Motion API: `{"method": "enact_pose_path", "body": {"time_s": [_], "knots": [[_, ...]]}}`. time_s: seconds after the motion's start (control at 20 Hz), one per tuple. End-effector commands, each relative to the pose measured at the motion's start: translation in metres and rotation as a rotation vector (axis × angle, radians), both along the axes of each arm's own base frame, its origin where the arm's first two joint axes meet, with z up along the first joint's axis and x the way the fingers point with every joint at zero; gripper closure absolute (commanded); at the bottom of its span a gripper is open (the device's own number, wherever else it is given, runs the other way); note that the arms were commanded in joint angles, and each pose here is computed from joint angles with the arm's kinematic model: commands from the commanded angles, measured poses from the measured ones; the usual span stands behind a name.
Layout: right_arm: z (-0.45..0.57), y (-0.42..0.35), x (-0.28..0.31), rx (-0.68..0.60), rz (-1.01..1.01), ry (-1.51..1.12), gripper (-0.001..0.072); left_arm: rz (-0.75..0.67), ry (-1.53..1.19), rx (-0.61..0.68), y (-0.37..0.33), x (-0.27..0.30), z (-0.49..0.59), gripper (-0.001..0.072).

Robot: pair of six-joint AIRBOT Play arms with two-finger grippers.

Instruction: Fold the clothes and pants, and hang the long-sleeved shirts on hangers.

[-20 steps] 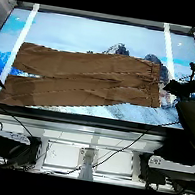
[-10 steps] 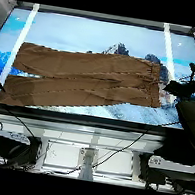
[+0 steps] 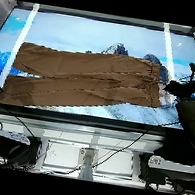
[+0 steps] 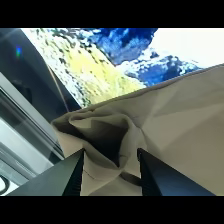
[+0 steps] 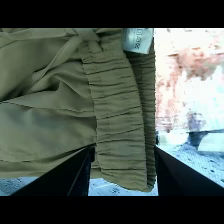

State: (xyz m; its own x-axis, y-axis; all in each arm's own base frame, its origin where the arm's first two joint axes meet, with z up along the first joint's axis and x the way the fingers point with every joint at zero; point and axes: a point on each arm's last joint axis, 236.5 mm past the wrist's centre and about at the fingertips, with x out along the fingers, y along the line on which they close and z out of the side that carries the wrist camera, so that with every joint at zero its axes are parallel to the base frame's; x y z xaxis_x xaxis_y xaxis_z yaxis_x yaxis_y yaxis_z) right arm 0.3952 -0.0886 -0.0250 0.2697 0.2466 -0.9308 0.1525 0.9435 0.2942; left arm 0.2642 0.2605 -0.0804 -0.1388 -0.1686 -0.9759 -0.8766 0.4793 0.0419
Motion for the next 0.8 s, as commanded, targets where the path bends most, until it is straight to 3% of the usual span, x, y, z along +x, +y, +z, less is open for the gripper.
{"method": "enact_pose_path", "body": {"time_s": [0.0,0.05,0.1,0.15,0.5,0.65,0.75], "knots": [[0.001,0.0,0.0,0.0,-0.001,-0.003,0.0275,-0.003,0.004,-0.021,-0.005,-0.001,0.001,0.0349],[0.001,0.0,0.0,0.0,-0.001,-0.002,0.0275,-0.018,0.003,-0.024,-0.005,-0.001,0.001,0.0425],[0.0,0.0,0.0,0.001,0.0,0.0,0.0275,-0.041,-0.002,-0.028,-0.005,-0.001,0.001,0.0641],[0.0,0.0,0.0,0.002,0.001,0.001,0.0275,-0.064,-0.012,-0.035,-0.006,0.0,0.001,0.0686],[0.0,0.001,-0.001,0.003,0.002,0.004,0.0278,-0.193,-0.344,-0.126,-0.025,0.073,0.038,0.0686],[0.002,0.0,-0.003,-0.006,0.016,0.003,0.0336,-0.259,-0.441,-0.018,-0.006,0.092,0.077,0.0687],[0.006,0.0,-0.003,-0.013,0.03,-0.008,0.0336,-0.309,-0.504,0.095,0.008,0.099,0.103,0.0687]]}}
